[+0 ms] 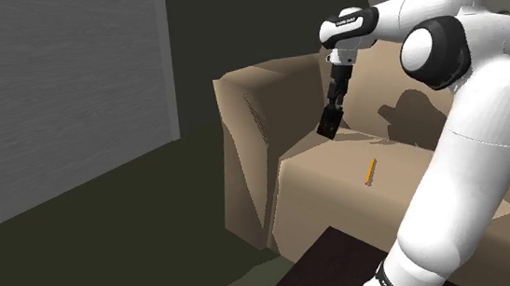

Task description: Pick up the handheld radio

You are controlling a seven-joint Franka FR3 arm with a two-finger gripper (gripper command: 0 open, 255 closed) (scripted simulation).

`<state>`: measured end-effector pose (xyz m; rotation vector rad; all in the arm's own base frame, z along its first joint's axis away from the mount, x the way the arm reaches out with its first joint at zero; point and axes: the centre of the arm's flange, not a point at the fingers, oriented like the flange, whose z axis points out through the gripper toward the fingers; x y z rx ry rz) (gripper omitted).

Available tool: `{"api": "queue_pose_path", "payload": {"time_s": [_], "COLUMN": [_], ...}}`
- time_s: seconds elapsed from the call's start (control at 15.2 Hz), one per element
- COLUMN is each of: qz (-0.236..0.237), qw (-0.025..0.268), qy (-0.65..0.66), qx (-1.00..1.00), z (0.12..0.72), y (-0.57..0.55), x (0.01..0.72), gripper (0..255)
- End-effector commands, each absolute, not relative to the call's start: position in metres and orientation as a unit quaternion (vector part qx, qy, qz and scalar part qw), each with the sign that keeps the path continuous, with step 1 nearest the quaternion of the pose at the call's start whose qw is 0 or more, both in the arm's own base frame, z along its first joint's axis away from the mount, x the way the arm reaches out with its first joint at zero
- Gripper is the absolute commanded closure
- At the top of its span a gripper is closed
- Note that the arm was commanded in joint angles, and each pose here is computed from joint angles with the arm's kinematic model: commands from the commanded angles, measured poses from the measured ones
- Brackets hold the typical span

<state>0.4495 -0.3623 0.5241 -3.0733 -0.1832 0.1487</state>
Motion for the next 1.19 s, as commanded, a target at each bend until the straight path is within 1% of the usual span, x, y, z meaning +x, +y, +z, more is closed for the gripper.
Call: {"api": "queue_pose_path", "payload": {"time_s": [0.0, 0.13, 0.73, 0.79, 1.12], "qz": [0.050, 0.051, 0.051, 0.052, 0.052], "qw": [0.028, 0.027, 0.027, 0.027, 0.027], "qy": [-0.063, -0.066, -0.066, -0.066, -0.066], "qx": [-0.996, -0.996, -0.996, -0.996, -0.996], "z": [0.519, 0.516, 0.476, 0.476, 0.475], "y": [-0.385, -0.405, -0.405, -0.405, -0.405], "x": [0.460, 0.470, 0.470, 0.470, 0.470], "gripper": [0, 0, 0, 255, 255]}}
